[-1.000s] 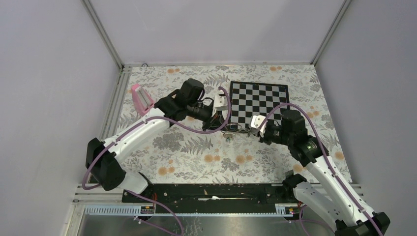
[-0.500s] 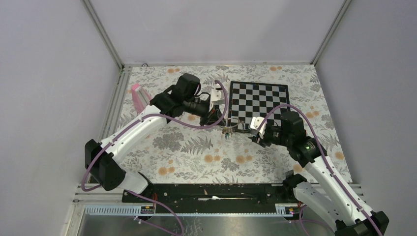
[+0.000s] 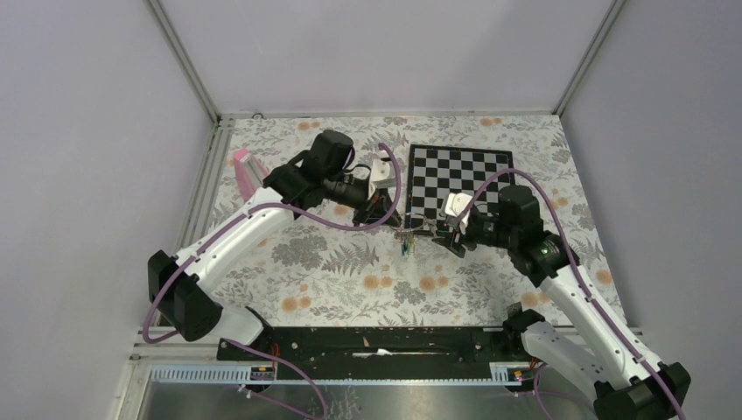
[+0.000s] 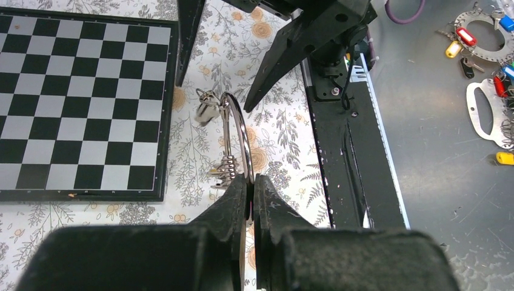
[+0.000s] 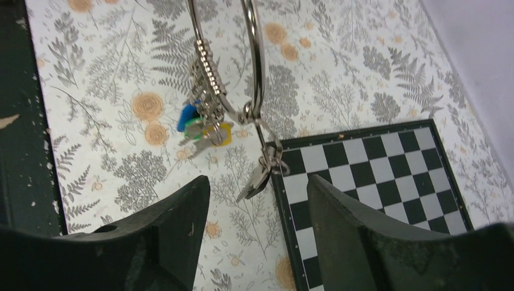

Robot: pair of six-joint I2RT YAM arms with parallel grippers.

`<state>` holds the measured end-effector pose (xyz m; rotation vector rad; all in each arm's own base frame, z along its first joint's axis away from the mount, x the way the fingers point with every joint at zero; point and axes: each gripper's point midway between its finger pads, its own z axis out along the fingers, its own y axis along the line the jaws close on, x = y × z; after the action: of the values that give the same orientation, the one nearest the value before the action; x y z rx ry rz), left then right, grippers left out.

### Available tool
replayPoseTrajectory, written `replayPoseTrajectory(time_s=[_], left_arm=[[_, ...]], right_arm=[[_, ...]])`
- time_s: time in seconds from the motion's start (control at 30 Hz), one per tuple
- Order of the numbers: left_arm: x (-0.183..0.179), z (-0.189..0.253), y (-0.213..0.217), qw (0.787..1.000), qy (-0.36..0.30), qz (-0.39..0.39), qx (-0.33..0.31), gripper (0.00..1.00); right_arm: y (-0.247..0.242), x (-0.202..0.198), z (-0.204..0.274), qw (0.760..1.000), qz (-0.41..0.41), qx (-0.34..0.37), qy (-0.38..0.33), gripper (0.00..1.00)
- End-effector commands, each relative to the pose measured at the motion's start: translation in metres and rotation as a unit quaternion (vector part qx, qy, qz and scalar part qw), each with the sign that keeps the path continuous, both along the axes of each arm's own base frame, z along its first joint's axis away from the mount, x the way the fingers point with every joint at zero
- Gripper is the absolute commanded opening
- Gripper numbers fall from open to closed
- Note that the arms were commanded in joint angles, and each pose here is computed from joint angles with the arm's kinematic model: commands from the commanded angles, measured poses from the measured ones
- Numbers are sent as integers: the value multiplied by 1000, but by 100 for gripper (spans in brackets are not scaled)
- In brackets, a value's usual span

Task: Put the keys on the keyring

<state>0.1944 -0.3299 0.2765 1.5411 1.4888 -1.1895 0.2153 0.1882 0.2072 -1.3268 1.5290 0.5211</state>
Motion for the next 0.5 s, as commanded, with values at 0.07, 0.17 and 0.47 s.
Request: replayPoseTrajectory(time_s=[0.07, 0.17, 0.47], left_arm=[[-14, 24, 3, 998, -29, -33, -42, 0], [-16, 25, 2, 998, -27, -37, -44, 0], [-16, 23, 1, 998, -16, -40, -43, 0]], right_arm=[[22, -10, 39, 996, 67, 57, -16, 67], [25, -10, 39, 995, 77, 61, -12, 68], [30, -3, 38, 994, 83, 63, -13, 42]])
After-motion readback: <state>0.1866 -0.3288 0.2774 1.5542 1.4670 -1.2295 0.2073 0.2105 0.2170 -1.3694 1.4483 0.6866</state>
